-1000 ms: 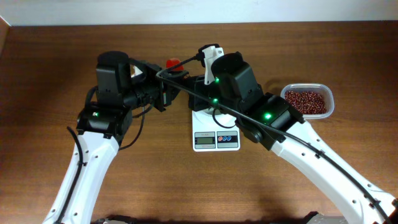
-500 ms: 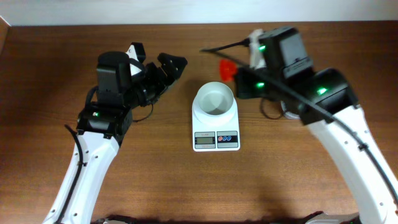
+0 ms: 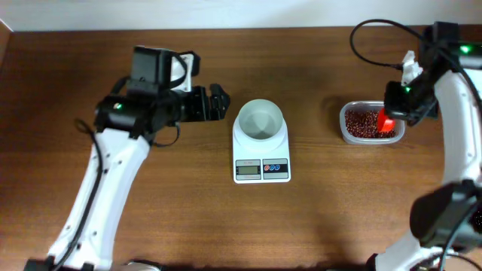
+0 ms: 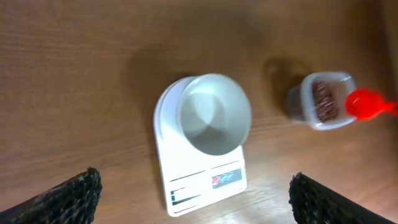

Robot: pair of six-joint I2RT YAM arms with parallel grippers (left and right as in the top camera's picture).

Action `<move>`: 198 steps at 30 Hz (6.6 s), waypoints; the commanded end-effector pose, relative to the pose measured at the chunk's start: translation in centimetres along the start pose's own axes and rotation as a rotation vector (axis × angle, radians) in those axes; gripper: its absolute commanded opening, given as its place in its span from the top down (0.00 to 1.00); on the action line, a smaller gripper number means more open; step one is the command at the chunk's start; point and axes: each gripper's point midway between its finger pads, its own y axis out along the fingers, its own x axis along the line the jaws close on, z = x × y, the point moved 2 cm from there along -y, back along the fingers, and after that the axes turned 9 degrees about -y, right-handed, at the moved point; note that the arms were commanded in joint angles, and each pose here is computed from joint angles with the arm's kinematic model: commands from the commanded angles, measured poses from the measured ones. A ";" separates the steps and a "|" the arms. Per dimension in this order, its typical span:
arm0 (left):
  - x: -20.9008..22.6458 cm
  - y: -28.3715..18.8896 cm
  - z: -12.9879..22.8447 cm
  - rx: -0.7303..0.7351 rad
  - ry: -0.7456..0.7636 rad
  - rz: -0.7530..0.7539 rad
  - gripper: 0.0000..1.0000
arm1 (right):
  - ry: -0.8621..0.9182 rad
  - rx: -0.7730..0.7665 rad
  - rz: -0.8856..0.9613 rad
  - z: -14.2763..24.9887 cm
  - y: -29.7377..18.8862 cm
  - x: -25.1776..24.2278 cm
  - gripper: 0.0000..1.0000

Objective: Scoop item into bowl and weigh 50g on scale

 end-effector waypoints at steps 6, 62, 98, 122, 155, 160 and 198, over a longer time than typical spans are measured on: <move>0.4 5.0 1.8 0.106 0.199 -0.141 0.01 | -0.090 0.097 0.016 -1.7 4.9 -0.8 0.96; -2.7 11.4 12.6 0.454 0.771 -0.219 1.00 | -0.062 0.019 0.034 -5.6 5.1 -2.5 0.01; -1.2 21.2 21.1 0.377 1.412 -0.443 1.00 | -0.062 0.019 0.034 -5.6 5.1 -2.5 0.01; 1.6 22.2 21.7 0.466 1.448 -0.527 1.00 | -0.062 0.020 0.034 -5.6 5.1 -2.5 0.01; 1.3 20.9 28.0 0.746 1.558 -0.232 1.00 | -0.062 0.019 0.034 -5.6 5.1 -2.5 0.01; -1.9 19.0 28.4 0.786 1.495 -0.068 1.00 | -0.062 0.019 0.034 -5.6 5.1 -2.5 0.01; 12.6 1.3 -6.8 -0.157 0.045 -0.300 1.00 | -0.062 0.020 0.034 -5.6 5.1 -2.5 0.01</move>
